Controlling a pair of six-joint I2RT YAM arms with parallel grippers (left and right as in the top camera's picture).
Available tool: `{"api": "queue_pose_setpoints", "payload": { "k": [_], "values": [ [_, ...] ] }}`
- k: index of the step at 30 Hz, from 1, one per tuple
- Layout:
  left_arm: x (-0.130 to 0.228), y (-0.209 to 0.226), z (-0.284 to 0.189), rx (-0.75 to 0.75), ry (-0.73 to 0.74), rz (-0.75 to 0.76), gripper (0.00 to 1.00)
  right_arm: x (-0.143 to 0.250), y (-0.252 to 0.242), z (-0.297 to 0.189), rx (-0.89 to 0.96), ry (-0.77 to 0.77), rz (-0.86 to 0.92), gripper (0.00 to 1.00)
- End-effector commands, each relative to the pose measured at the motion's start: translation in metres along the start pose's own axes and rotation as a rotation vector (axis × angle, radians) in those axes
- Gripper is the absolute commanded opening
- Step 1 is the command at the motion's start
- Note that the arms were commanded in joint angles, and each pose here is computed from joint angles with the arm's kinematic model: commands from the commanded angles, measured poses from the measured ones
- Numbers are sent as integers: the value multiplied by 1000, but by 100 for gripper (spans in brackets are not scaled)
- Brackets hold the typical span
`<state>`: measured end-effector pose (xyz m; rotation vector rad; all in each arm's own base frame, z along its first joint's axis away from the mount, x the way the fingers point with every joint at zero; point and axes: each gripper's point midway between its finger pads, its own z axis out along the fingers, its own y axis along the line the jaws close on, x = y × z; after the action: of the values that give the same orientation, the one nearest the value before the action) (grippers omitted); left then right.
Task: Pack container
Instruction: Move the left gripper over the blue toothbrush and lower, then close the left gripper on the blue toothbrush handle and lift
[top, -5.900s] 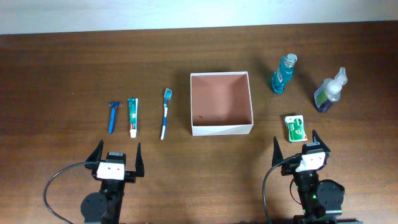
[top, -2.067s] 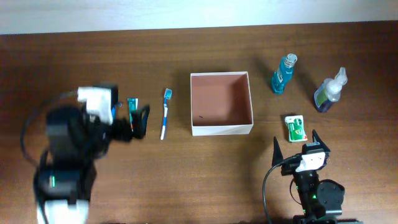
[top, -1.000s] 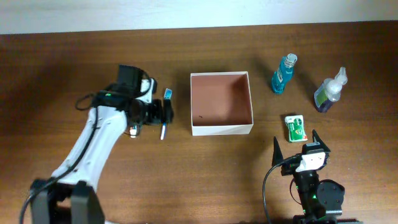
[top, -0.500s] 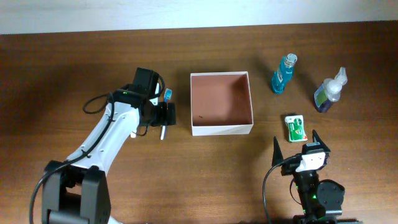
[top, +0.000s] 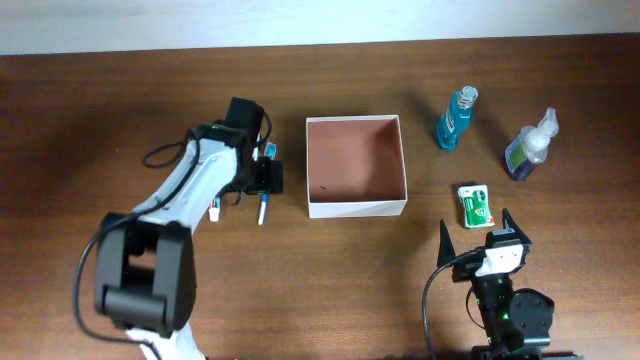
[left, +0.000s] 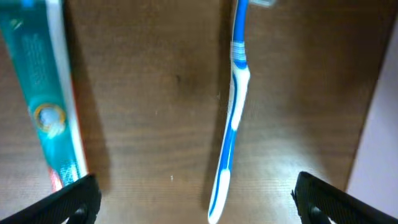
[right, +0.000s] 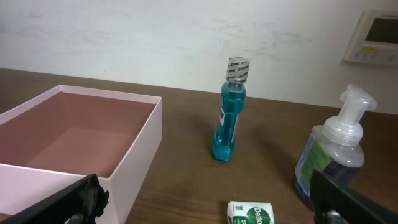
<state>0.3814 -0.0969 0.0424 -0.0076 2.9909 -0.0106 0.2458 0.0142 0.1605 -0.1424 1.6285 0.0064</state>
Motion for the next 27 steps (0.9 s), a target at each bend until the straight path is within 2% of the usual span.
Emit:
{"api": "queue_pose_setpoints", "payload": {
  "k": [1,12,27],
  "values": [
    [-18,-6,-3,-8,-31,12,100,2,0,0,-3,1,-6,98],
    [-12,-10,20,-20,24,28,99,2,0,0,-3,1,-6,98],
    [-16,-3,24,-70,6,-11,99,2,0,0,-3,1,-6,98]
  ]
}}
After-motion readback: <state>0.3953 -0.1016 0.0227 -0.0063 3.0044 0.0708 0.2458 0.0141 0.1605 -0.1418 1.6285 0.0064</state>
